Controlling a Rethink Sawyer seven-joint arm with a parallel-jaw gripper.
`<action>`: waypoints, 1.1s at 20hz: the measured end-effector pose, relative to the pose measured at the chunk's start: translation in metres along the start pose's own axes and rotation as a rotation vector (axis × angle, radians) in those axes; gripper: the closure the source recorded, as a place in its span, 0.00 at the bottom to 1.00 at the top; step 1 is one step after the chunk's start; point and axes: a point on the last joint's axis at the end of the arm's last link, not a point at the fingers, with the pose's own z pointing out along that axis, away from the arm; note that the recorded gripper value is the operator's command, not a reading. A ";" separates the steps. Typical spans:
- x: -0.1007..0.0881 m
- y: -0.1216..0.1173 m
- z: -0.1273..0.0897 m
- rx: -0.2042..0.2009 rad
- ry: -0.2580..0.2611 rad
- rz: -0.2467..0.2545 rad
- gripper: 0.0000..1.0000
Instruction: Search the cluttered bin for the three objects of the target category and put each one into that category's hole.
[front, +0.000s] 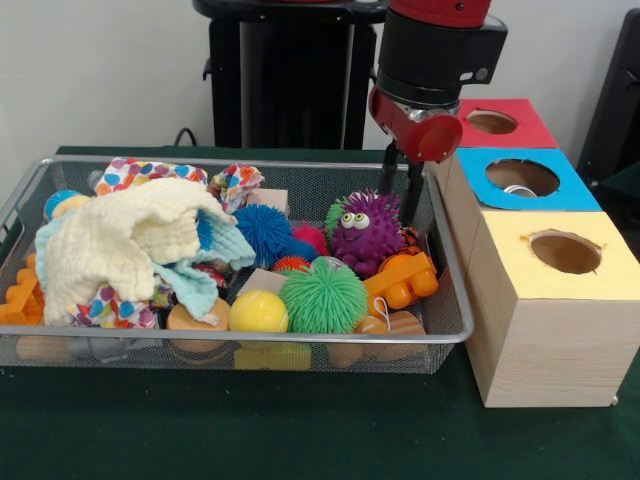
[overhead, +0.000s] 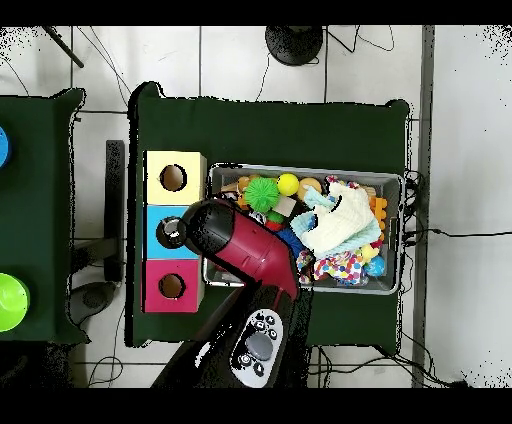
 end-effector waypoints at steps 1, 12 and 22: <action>0.000 0.000 0.000 -0.001 0.000 0.000 0.00; -0.001 0.006 -0.003 -0.012 -0.004 -0.004 0.00; 0.000 0.007 -0.003 -0.014 -0.002 -0.005 0.00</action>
